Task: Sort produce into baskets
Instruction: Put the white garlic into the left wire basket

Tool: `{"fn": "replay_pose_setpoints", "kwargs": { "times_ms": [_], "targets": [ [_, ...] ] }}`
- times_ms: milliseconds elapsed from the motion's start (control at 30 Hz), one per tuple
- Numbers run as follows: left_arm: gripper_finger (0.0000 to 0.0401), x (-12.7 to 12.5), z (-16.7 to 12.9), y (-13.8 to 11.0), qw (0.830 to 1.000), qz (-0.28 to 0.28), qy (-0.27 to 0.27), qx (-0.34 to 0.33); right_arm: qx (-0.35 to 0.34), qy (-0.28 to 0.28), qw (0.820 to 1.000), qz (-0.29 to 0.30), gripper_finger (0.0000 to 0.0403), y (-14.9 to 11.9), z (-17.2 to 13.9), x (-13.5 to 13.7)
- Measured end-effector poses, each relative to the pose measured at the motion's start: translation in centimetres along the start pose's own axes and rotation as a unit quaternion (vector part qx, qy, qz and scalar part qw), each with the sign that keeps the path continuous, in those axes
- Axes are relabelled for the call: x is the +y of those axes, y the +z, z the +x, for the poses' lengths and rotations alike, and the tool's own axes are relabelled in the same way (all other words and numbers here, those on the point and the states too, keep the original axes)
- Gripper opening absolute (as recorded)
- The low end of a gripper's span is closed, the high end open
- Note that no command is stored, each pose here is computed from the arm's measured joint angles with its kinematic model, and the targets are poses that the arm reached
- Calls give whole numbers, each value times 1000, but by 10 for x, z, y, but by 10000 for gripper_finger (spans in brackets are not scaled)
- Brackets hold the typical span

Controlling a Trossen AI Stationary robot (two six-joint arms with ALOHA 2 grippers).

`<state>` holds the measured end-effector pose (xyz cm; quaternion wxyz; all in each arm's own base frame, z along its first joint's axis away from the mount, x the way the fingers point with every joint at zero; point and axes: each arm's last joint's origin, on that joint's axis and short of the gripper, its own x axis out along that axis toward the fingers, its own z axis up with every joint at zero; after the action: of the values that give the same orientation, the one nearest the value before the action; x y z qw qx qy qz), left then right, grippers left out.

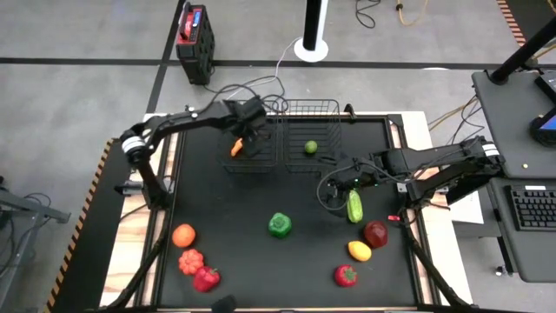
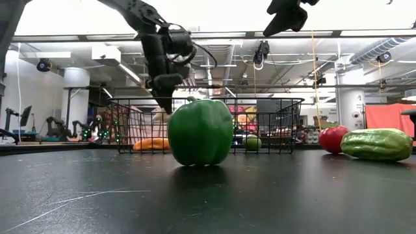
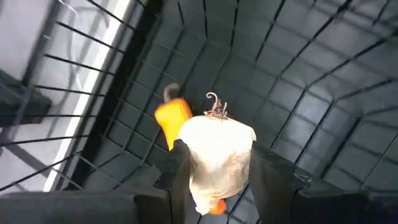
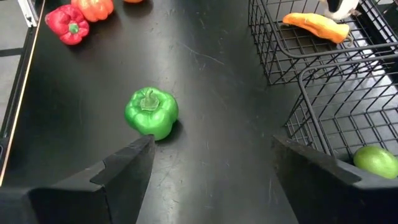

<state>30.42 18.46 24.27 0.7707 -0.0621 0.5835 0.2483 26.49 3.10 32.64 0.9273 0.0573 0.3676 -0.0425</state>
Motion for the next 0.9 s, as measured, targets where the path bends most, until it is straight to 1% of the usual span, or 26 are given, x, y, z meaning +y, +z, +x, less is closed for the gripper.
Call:
{"fn": "replay_pose_setpoints", "kwargs": {
  "times_ms": [167,333,467,633,900],
  "targets": [
    [119,2,7,7,999,30,-31,18,0,0,1000,0,309,0,0,0],
    [119,1,10,6,998,46,-33,21,0,0,1000,0,303,0,0,0],
    [119,1,15,0,998,48,-36,34,0,0,1000,0,302,0,0,0],
    [120,-1,23,0,997,46,-44,42,0,0,1000,0,302,0,0,0],
    [127,-2,29,-1,996,47,-46,56,0,0,1000,0,313,0,0,0]
  ]
}}
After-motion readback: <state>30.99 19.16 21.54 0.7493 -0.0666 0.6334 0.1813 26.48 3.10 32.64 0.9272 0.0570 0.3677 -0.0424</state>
